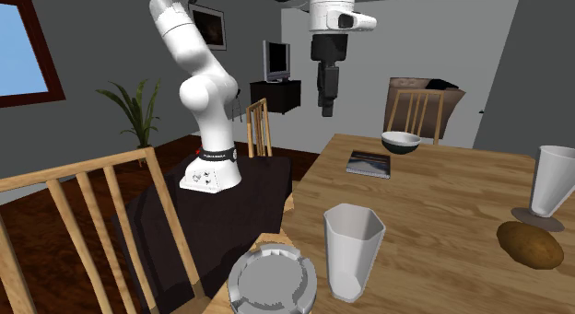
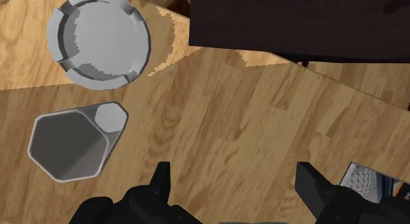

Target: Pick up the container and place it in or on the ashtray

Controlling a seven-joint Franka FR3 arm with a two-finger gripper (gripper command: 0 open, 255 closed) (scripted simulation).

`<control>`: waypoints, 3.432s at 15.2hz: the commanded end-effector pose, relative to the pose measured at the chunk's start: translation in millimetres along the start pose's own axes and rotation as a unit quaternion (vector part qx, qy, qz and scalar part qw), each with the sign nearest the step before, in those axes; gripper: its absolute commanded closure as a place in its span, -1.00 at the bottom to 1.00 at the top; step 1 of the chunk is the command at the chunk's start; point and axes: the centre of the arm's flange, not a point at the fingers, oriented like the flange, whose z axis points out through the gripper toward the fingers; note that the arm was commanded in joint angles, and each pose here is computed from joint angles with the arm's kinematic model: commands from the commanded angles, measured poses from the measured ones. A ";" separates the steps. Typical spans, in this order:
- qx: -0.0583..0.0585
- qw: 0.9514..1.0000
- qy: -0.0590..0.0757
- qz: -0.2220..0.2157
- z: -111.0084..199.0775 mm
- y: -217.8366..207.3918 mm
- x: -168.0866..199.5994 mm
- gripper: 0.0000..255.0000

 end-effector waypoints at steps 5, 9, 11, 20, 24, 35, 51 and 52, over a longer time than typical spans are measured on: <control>0.006 1.000 0.002 0.003 38.7 70.8 9.5 -1.00; 0.011 1.000 0.004 0.006 64.1 117.9 16.3 -1.00; 0.014 1.000 0.005 0.007 77.0 141.4 19.6 -1.00; 0.024 1.000 0.008 0.013 136.2 246.5 34.1 -1.00; 0.026 1.000 0.008 0.013 155.6 261.2 36.3 -1.00; 0.026 1.000 0.008 0.013 185.0 259.7 36.8 -1.00; 0.026 1.000 0.008 0.013 163.9 258.7 36.8 1.00; 0.026 1.000 0.008 0.013 158.6 258.5 36.8 1.00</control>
